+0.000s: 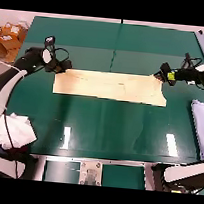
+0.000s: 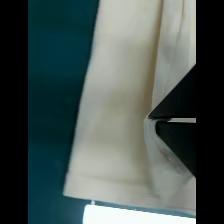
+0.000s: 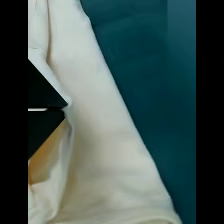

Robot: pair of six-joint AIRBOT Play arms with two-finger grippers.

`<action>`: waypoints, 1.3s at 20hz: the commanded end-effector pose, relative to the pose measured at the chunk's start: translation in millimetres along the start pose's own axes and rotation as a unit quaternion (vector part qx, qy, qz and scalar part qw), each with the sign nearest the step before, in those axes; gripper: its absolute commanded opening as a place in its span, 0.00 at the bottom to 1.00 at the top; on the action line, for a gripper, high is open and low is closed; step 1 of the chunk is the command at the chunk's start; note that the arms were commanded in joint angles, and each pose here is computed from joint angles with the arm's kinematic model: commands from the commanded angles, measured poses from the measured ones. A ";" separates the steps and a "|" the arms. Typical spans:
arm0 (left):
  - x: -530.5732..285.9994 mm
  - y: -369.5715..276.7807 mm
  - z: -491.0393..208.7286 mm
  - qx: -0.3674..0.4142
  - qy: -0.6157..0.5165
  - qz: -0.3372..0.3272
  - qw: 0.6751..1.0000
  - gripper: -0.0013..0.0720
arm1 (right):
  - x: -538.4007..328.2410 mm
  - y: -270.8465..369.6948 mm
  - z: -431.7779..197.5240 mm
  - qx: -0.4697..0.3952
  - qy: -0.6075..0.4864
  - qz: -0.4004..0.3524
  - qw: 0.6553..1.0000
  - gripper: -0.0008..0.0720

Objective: Fold the shirts.

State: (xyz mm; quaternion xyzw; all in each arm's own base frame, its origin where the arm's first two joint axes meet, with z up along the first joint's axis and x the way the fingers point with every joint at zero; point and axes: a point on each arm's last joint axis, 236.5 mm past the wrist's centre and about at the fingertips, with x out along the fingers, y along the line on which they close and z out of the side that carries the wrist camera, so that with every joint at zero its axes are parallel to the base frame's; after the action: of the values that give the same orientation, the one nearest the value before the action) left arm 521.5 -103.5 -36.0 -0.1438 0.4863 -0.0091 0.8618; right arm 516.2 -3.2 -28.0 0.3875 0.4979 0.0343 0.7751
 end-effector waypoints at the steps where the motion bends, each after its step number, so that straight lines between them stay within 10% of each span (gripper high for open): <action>1: 9.7 -7.8 27.6 0.024 -0.050 -0.014 0.998 0.45 | 26.4 -9.8 19.7 -0.006 -0.004 -0.006 1.000 0.09; 2: 8.3 -6.4 33.5 0.033 -0.061 -0.010 0.998 0.94 | 20.1 -14.7 29.0 -0.008 -0.013 -0.011 1.000 0.23; 4: 3.9 -8.7 44.0 0.039 -0.075 -0.010 0.996 1.00 | -0.3 -24.0 41.8 -0.018 -0.014 -0.011 1.000 0.58; 8: -9.4 -11.0 45.5 0.032 -0.049 -0.003 0.998 0.98 | -40.2 -64.5 32.4 -0.002 0.040 -0.009 0.999 0.71; 13: -25.9 1.4 3.2 0.040 0.066 0.032 0.996 0.05 | -52.4 -107.0 9.4 -0.033 0.102 0.006 0.994 0.84; 26: -35.9 -36.5 -39.4 0.061 0.154 -0.056 0.985 0.05 | 32.3 -59.4 -32.3 -0.133 0.195 0.123 0.964 0.73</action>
State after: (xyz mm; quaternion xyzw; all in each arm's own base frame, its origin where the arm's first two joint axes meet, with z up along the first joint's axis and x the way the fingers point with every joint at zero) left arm 478.1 -127.7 -19.4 -0.0942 0.5994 -0.0853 0.7903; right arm 477.9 -34.0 -98.4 0.3426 0.5817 0.2411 0.6972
